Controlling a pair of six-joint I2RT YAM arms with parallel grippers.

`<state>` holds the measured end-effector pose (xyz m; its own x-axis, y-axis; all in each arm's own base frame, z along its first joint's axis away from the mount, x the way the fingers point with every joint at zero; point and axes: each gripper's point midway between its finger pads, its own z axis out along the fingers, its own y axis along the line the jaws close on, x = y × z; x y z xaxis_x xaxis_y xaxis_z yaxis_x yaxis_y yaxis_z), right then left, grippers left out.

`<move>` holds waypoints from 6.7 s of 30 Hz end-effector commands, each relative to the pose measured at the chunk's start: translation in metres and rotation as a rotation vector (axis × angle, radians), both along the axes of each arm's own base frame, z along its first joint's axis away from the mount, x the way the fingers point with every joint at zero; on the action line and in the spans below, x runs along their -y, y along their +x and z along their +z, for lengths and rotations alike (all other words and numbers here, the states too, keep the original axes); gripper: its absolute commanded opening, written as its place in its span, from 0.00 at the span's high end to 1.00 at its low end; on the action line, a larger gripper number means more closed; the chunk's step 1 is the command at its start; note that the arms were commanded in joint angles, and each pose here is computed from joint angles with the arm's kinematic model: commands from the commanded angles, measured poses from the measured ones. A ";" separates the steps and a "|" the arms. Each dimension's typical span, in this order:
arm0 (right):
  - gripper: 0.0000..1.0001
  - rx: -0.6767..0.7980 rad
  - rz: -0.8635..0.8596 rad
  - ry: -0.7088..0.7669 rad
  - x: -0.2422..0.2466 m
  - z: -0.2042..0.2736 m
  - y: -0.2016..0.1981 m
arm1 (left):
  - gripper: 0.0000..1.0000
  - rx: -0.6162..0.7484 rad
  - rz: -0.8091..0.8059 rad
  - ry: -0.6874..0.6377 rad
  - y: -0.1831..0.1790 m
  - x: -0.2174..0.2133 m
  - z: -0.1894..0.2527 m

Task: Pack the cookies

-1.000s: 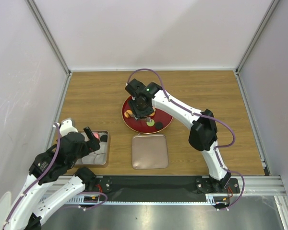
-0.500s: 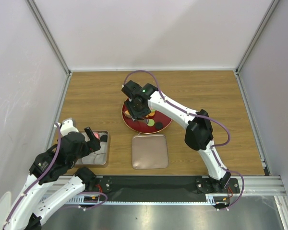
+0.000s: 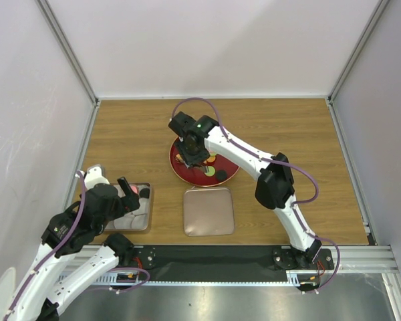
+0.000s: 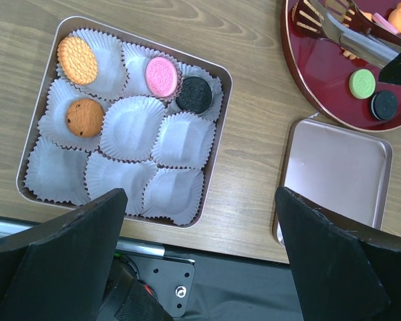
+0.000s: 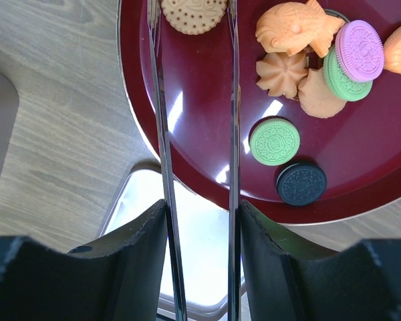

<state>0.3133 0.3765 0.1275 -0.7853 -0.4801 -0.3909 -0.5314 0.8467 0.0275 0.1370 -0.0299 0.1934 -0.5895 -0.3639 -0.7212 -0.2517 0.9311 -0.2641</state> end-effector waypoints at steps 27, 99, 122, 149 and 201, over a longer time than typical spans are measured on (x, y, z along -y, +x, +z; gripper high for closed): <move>0.70 0.147 -0.084 0.030 0.012 0.062 0.024 | 0.00 0.018 -0.017 -0.001 0.007 0.003 0.003; 0.63 0.046 0.532 0.289 -0.156 0.039 -0.162 | 0.00 0.135 0.169 -0.041 -0.020 -0.042 0.069; 0.48 0.089 0.521 0.304 -0.159 0.053 -0.155 | 0.00 0.120 0.157 -0.036 -0.019 -0.039 0.062; 0.55 0.162 -0.143 0.035 0.047 0.074 -0.012 | 0.00 0.165 0.100 -0.022 0.019 -0.013 0.067; 0.54 -0.078 -0.173 -0.074 0.084 0.014 -0.053 | 0.00 0.136 0.037 -0.001 0.027 -0.001 0.057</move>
<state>0.2568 0.2888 0.1387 -0.8874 -0.3622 -0.2853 -0.3741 0.9273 -0.0135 0.1578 -0.0255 0.2485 -0.4756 -0.3914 -0.7878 -0.2587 0.9182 -0.3000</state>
